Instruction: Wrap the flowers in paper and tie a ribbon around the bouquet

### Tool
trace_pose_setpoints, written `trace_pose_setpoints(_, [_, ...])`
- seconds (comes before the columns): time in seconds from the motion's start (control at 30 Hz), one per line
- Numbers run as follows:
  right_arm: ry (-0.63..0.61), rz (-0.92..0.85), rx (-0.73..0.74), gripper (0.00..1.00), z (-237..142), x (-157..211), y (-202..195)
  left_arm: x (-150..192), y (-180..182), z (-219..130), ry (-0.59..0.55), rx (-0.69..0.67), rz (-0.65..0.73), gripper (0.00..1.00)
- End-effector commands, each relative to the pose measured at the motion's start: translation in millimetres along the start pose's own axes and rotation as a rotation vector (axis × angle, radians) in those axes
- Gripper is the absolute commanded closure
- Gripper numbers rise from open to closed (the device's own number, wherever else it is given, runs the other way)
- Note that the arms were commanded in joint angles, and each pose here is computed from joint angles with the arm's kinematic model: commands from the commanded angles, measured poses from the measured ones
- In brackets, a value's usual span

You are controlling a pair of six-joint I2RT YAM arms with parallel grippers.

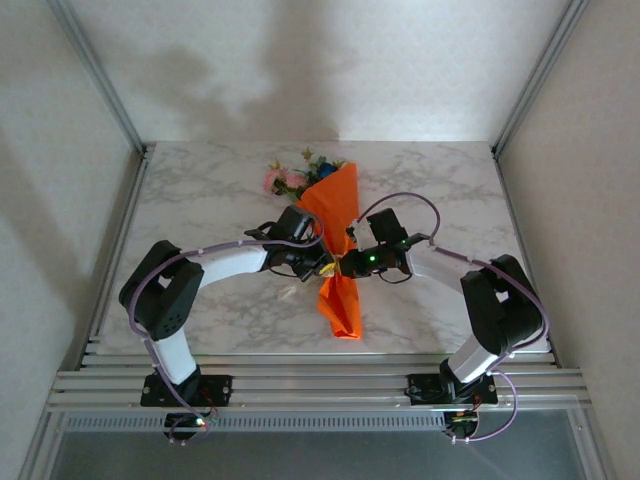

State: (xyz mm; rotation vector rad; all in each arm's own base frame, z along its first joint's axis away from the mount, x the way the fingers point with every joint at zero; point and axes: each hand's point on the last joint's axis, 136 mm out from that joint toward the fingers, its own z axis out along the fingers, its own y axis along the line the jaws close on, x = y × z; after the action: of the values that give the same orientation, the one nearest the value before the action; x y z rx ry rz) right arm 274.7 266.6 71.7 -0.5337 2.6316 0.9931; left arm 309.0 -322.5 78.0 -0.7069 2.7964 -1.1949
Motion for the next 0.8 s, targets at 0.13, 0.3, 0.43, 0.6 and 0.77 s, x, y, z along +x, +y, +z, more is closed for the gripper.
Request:
trace_pose_setpoints(0.13, [0.035, 0.07, 0.044, 0.99, 6, 1, -7, -3, -14, -27, -0.055, 0.021, -0.009, 1.0])
trace_pose_setpoints(0.3, [0.037, 0.083, 0.049, 0.99, 8, 1, -8, -4, -16, -39, -0.07, 0.036, -0.031, 1.0])
trace_pose_setpoints(0.43, [0.039, 0.085, 0.043, 0.99, 9, 2, -8, -8, -20, -34, -0.058, 0.054, -0.039, 1.0])
trace_pose_setpoints(0.6, [0.039, 0.086, 0.045, 0.99, 8, 2, -8, -15, -34, -18, -0.039, 0.079, -0.03, 1.0])
trace_pose_setpoints(0.77, [0.041, 0.092, 0.046, 0.98, 8, 2, -8, -18, -38, -10, -0.035, 0.065, -0.02, 1.0])
